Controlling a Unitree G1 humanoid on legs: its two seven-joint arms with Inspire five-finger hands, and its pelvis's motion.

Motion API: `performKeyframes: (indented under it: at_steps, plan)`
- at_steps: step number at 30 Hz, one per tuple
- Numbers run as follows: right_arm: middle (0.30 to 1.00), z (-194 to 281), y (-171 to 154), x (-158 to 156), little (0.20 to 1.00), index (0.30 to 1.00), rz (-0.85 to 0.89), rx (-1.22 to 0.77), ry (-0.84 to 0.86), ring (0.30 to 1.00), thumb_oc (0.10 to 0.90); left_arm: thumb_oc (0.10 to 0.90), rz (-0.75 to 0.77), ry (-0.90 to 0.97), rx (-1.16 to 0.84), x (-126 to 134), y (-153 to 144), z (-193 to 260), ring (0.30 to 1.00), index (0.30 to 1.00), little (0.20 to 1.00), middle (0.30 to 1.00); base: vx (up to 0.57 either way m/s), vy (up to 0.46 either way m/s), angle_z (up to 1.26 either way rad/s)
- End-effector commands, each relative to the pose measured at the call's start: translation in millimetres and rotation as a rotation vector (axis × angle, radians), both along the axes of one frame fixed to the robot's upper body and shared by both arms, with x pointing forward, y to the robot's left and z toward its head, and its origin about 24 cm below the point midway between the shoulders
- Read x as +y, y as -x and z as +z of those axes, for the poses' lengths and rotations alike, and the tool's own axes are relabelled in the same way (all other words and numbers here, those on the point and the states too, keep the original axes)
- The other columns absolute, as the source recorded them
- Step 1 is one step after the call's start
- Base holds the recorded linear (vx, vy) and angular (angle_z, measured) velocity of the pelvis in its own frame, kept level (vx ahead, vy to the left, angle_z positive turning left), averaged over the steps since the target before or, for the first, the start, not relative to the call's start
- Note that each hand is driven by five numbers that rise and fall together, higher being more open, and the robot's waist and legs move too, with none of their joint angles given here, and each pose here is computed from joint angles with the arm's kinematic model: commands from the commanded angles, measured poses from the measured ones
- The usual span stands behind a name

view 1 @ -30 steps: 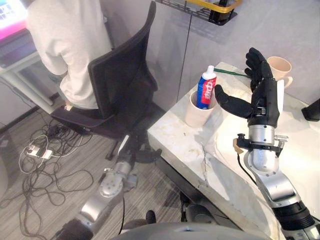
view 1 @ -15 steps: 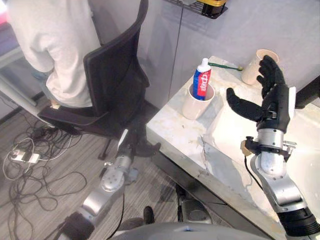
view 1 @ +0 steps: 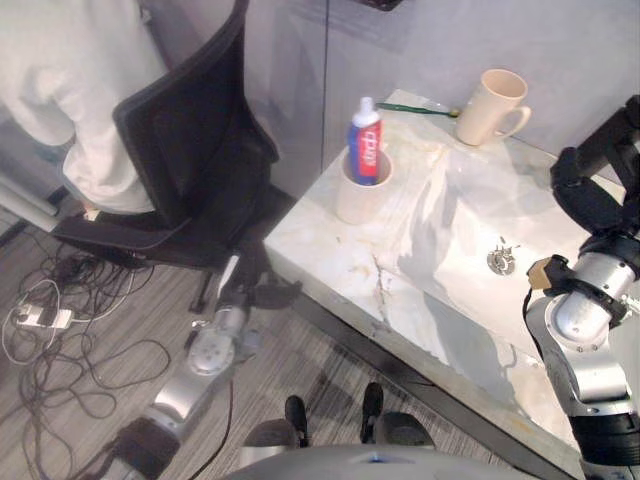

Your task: Organize the bathroom.

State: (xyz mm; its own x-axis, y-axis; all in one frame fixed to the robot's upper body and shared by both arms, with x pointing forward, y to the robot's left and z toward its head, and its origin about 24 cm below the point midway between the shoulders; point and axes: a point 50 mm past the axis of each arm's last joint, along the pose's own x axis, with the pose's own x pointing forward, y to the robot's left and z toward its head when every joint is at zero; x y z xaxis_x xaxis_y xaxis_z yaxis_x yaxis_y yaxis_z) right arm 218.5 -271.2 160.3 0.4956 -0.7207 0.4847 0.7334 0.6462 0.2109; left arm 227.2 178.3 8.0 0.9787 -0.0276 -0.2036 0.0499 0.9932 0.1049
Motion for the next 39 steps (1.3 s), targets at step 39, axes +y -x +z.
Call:
performKeyframes:
  at_steps: [39]
  plan:
    - [0.9, -90.2, 66.0, -119.8, 0.9, 0.9, 0.261, 0.933, 0.266, 0.9, 0.8, 0.8, -0.138, -0.044, 0.271, 41.5, 12.6, -76.0, 0.9, 0.9, 0.9, 0.9, -0.14, 0.175, -0.29]
